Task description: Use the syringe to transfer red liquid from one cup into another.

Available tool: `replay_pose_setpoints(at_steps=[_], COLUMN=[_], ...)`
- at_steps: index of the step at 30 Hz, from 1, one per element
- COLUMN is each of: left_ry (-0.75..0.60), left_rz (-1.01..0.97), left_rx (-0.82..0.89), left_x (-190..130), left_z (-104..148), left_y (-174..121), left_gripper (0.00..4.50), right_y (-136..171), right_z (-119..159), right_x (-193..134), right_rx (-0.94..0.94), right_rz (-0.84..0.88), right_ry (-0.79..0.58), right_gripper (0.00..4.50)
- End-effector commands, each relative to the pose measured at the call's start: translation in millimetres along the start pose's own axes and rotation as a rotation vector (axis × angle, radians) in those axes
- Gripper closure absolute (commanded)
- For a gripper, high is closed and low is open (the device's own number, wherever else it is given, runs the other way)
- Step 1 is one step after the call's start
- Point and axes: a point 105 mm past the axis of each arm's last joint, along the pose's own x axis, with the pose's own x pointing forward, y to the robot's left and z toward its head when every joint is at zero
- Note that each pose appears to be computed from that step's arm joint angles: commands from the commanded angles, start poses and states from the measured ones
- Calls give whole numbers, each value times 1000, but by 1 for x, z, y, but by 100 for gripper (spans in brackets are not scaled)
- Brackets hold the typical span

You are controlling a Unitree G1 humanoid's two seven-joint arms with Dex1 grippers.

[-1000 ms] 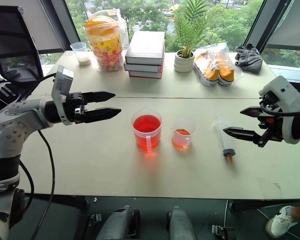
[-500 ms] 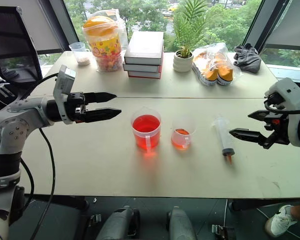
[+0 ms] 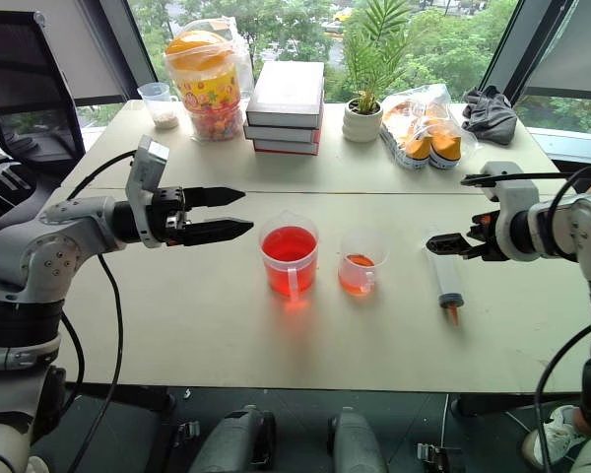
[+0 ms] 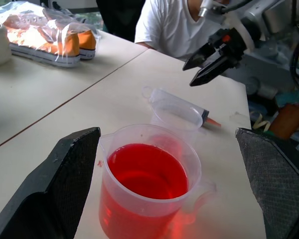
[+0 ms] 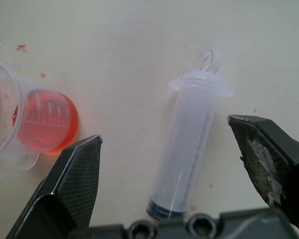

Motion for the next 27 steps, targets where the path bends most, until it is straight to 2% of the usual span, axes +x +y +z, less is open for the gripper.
replay_pose_setpoints(at_steps=[1,12,15,19,20,24,27], left_ry=[-26,-33,-37,-42,-43,-44,-42], left_rz=[-4,34,44,49,49,48,47], left_rx=[52,54,54,55,55,55,57], left_x=[1,-3,-3,-3,-3,-3,-3], left_z=[12,8,9,10,10,10,11], left_y=[-2,-5,-5,-4,-4,-3,-2], left_gripper=[0,0,0,0,0,0,0], right_y=[-11,-10,-9,-6,-5,-12,-13], right_z=[0,-12,-12,-13,-12,-3,40], right_x=[10,61,66,69,68,56,32], right_rx=[40,70,61,40,38,21,-43], right_rz=[-64,-50,-50,-46,-44,-76,-92], right_ry=[47,170,180,192,192,153,-95], right_gripper=[6,6,89,280,307,308,308])
